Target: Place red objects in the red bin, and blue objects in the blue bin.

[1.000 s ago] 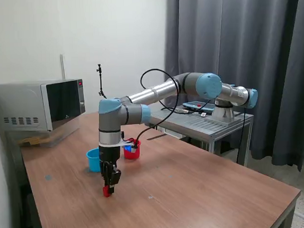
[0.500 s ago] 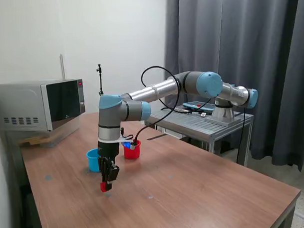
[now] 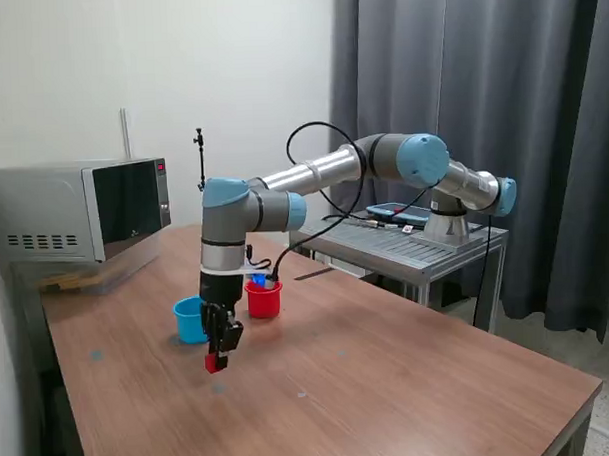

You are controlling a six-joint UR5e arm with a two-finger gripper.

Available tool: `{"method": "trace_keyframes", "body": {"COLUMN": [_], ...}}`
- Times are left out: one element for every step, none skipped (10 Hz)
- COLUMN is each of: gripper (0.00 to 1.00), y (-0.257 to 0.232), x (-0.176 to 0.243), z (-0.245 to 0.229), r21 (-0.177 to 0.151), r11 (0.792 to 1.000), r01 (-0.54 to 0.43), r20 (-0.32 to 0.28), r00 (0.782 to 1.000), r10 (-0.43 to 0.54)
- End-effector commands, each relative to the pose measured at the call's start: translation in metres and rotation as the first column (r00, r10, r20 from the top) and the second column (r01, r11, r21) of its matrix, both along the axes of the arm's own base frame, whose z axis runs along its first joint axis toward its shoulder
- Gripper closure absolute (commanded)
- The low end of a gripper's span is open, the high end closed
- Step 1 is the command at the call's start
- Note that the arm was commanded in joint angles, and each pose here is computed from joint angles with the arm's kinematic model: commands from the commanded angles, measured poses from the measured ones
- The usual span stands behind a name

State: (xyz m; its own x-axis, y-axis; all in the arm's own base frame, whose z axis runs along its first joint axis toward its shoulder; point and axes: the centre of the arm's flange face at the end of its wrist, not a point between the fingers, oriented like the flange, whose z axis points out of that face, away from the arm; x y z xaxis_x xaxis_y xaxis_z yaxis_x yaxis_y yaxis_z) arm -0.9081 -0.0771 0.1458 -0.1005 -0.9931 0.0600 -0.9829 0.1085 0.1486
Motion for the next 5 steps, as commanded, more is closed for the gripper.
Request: {"method": "trace_keyframes", "body": {"gripper": [1.0,1.0,1.0,1.0,1.0], "y": [-0.005,-0.007,-0.007,-0.007,-0.008], "x": [0.005,0.009,0.013,0.018,0.023], "z": [0.011,0.017,0.024,0.03,0.038], "r21": [0.002,0.0,0.0,-0.004,-0.004], "r11": [1.0,1.0,1.0,1.0,1.0], "r01": [-0.006,-0.008,-0.007,-0.007,-0.007], "r20": [0.006,0.012,0.015,0.024,0.026], "r00": [1.0,1.0,1.0,1.0,1.0], "r10": [0.006,0.008,0.007,0.007,0.007]}}
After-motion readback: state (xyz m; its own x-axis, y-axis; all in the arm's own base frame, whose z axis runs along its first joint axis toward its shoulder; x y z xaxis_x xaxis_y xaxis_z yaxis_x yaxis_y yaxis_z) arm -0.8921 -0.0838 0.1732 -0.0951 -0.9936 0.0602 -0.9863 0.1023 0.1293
